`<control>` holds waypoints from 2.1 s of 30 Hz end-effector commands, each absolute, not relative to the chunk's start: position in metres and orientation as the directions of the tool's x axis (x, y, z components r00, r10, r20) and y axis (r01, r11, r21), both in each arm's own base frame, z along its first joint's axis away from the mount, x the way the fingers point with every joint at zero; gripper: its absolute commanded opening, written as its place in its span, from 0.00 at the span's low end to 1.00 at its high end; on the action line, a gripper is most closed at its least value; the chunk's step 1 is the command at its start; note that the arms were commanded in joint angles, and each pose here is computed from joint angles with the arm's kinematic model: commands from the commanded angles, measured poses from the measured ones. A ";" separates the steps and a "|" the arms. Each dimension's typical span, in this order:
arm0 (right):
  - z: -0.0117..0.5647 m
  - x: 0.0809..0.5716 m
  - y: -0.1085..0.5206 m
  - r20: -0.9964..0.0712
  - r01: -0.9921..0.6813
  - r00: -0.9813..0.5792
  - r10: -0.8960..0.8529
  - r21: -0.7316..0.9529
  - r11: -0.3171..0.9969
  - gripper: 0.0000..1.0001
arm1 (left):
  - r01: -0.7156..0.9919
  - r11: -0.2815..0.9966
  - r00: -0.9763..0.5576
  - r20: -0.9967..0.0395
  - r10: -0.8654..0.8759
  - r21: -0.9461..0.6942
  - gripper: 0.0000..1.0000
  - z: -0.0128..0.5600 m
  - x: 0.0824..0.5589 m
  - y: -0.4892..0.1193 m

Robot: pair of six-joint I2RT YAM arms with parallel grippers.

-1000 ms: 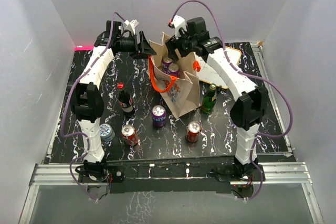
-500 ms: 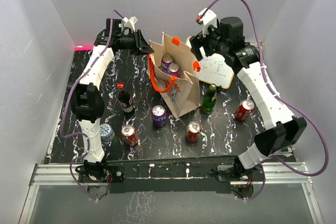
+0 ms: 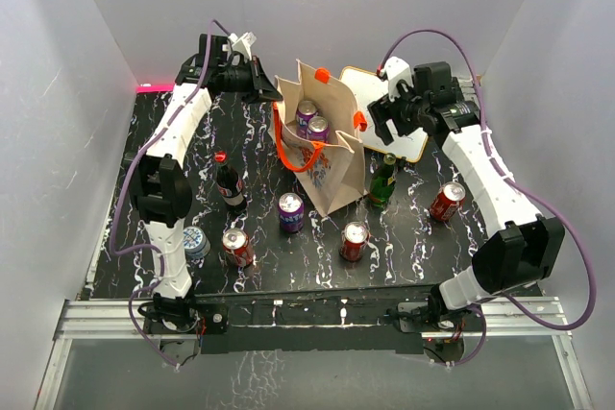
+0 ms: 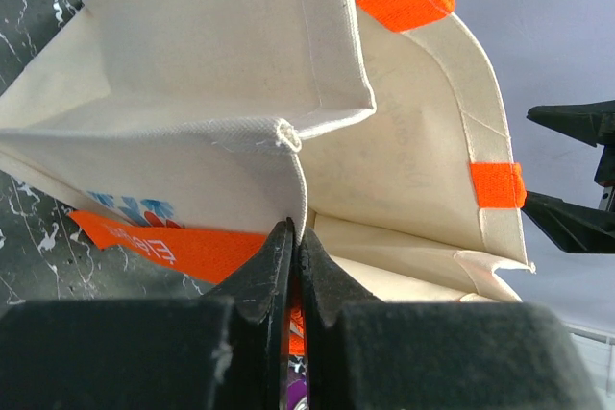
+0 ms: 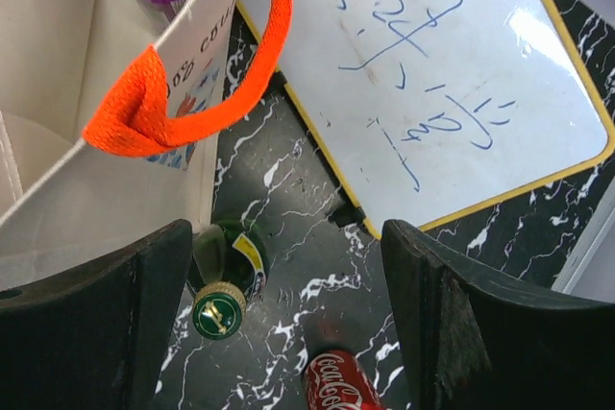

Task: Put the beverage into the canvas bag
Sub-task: Adjust the drink in the canvas bag, then pick up the drink from the center of the board.

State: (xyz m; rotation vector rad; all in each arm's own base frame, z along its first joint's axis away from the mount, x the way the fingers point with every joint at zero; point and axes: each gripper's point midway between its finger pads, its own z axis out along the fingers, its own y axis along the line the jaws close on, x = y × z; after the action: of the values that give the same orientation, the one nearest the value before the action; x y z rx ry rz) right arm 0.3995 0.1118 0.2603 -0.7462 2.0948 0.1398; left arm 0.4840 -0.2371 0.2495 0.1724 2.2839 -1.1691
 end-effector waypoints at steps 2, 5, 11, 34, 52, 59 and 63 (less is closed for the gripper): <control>0.263 0.385 0.107 -0.779 -0.573 -0.435 -0.451 -0.146 0.806 0.82 | 0.386 0.591 -0.826 -0.551 -0.121 -0.708 0.00 0.289 0.449 -0.244; 0.266 0.378 0.095 -0.773 -0.552 -0.457 -0.440 -0.141 0.822 0.82 | 0.380 0.592 -0.833 -0.541 -0.117 -0.711 0.00 0.289 0.442 -0.248; 0.268 0.363 0.084 -0.757 -0.537 -0.494 -0.427 -0.120 0.835 0.82 | 0.366 0.592 -0.839 -0.530 -0.124 -0.718 0.00 0.289 0.438 -0.250; 0.264 0.346 0.100 -0.764 -0.647 -0.473 -0.438 -0.036 0.762 0.80 | 0.311 0.590 -0.880 -0.460 -0.117 -0.745 0.00 0.278 0.404 -0.256; 0.213 0.361 0.098 -0.682 -0.554 -0.625 -0.381 0.044 0.831 0.70 | 0.332 0.621 -0.867 -0.489 -0.096 -0.710 0.00 0.273 0.410 -0.252; 0.197 0.350 0.103 -0.662 -0.561 -0.638 -0.393 0.050 0.827 0.67 | 0.348 0.630 -0.855 -0.510 -0.090 -0.694 0.00 0.274 0.412 -0.251; 0.195 0.352 0.104 -0.663 -0.553 -0.643 -0.383 0.056 0.831 0.61 | 0.353 0.630 -0.853 -0.514 -0.088 -0.692 0.00 0.275 0.414 -0.251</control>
State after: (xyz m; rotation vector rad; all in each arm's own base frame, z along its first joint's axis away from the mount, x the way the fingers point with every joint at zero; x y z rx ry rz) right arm 0.3386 0.1010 0.1789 -0.7129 2.4246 0.3514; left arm 0.4299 -0.2457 0.2367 0.1448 2.4052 -1.1125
